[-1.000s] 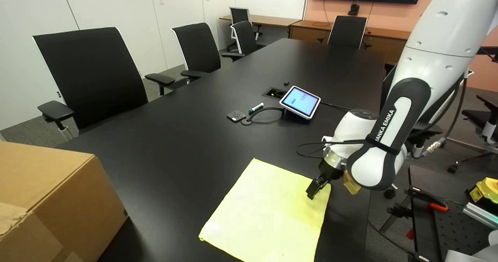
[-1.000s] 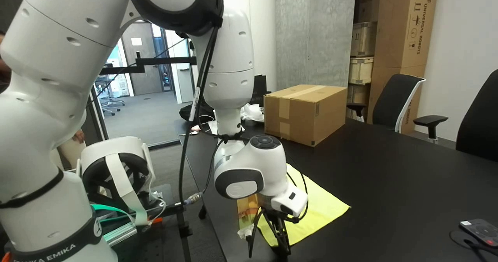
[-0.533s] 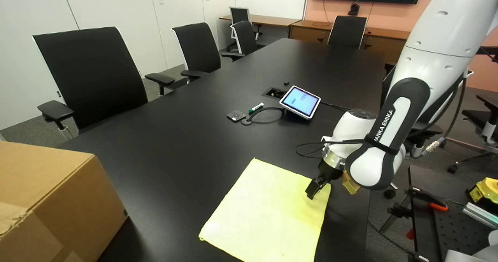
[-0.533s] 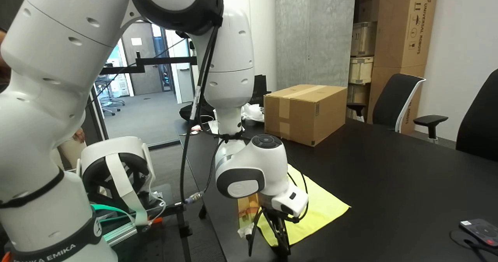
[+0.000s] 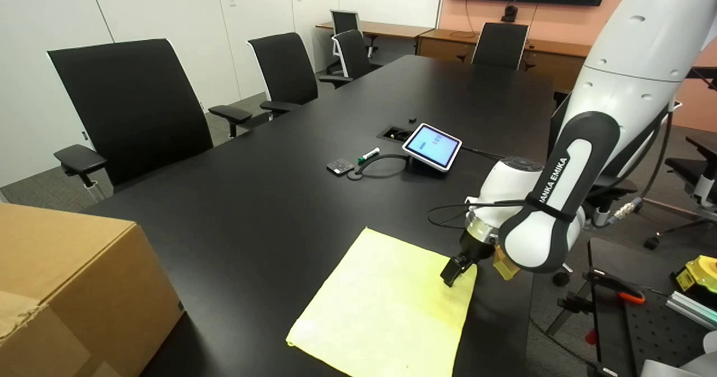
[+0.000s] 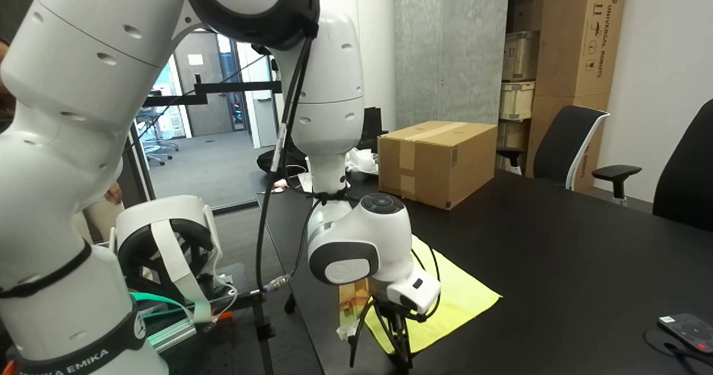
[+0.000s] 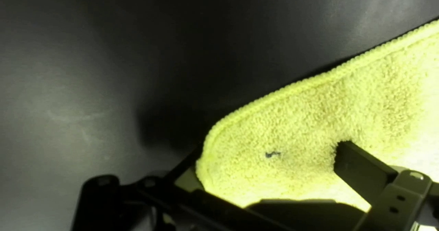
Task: Fold the towel in half
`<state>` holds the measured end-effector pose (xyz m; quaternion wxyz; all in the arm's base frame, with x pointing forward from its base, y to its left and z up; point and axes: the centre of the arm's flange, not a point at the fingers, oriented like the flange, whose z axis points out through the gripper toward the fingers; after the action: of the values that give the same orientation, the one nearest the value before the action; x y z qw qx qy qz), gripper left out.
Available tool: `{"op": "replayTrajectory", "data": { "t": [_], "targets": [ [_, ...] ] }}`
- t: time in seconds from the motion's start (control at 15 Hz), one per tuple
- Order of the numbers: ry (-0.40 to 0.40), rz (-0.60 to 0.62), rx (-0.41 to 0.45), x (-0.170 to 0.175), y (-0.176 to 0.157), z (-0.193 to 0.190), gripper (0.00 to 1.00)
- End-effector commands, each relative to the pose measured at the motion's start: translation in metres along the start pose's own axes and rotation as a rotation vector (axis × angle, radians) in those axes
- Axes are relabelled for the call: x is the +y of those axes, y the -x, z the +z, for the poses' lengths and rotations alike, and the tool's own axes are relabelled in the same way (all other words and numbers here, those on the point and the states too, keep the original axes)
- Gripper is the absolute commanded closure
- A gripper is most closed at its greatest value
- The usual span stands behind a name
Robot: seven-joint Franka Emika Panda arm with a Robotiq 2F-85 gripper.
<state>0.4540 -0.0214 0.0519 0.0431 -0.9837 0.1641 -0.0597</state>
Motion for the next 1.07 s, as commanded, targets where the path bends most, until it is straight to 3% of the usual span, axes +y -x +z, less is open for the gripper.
{"op": "replayTrajectory", "data": {
  "t": [0.0, 0.87, 1.0],
  "targets": [
    [0.003, 0.030, -0.039, 0.007, 0.013, 0.002, 0.00],
    [0.001, 0.091, -0.072, 0.025, 0.041, -0.010, 0.00],
    [-0.006, 0.094, -0.066, 0.024, 0.040, -0.014, 0.06]
  ]
}}
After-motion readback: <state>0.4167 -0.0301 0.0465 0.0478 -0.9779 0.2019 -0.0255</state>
